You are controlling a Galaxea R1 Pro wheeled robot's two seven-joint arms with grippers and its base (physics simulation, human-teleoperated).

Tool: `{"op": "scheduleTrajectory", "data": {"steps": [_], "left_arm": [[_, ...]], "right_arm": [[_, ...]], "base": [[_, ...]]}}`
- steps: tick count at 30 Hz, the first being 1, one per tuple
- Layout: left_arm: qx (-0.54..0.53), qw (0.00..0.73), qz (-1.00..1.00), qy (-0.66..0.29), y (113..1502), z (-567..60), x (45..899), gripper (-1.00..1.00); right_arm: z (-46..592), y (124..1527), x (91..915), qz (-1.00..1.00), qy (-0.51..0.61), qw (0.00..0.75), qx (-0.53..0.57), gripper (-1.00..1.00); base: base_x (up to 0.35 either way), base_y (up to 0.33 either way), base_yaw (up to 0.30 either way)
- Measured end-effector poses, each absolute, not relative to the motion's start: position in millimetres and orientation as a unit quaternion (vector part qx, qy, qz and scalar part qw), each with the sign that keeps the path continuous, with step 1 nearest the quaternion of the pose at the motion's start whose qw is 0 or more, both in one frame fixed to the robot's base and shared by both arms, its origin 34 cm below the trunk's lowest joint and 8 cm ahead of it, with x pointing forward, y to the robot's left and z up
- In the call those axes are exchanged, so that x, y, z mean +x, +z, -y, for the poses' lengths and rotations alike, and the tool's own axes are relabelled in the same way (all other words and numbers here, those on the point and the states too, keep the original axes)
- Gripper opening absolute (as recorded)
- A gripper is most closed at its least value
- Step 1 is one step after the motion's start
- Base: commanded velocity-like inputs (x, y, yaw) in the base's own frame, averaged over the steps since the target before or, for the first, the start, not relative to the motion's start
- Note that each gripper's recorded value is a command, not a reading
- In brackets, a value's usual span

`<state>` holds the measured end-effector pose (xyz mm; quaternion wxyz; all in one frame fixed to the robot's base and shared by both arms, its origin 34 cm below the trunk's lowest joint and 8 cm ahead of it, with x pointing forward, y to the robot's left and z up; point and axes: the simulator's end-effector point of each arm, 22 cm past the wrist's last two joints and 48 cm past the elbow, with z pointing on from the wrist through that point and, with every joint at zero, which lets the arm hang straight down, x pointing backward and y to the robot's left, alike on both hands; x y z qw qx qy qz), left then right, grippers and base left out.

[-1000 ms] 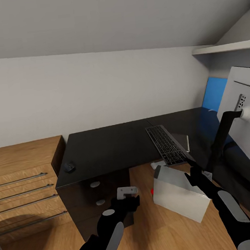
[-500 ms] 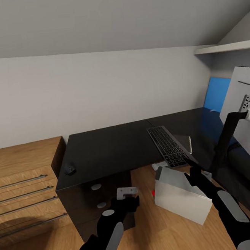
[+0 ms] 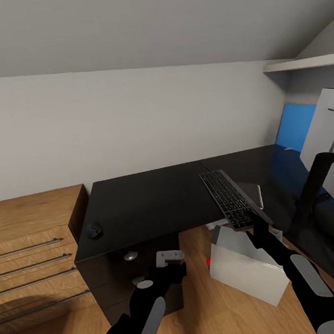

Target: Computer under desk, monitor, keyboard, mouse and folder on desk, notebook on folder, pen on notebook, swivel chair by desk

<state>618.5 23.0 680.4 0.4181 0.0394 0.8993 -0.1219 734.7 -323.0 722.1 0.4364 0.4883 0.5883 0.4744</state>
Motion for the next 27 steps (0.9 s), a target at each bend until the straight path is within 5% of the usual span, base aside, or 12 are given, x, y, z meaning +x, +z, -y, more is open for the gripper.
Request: {"op": "scheduleTrajectory", "data": {"steps": [3, 4, 27], "left_arm": [[0.04, 0.417, -0.9, -0.122, 679, -23, 618, 1.0], [0.04, 0.416, -0.9, -0.121, 678, -23, 618, 1.0], [0.043, 0.407, -0.905, -0.116, 668, -23, 615, 1.0]], "right_arm": [[323, 723, 735, -0.589, 0.475, 0.436, 0.487, 1.0], [323, 723, 735, -0.589, 0.475, 0.436, 0.487, -1.0], [295, 758, 742, -0.585, 0.502, 0.451, 0.45, -1.0]], "base": [[0.003, 0.002, 0.0], [0.001, 0.001, 0.0], [-0.001, 0.0, 0.0]]}}
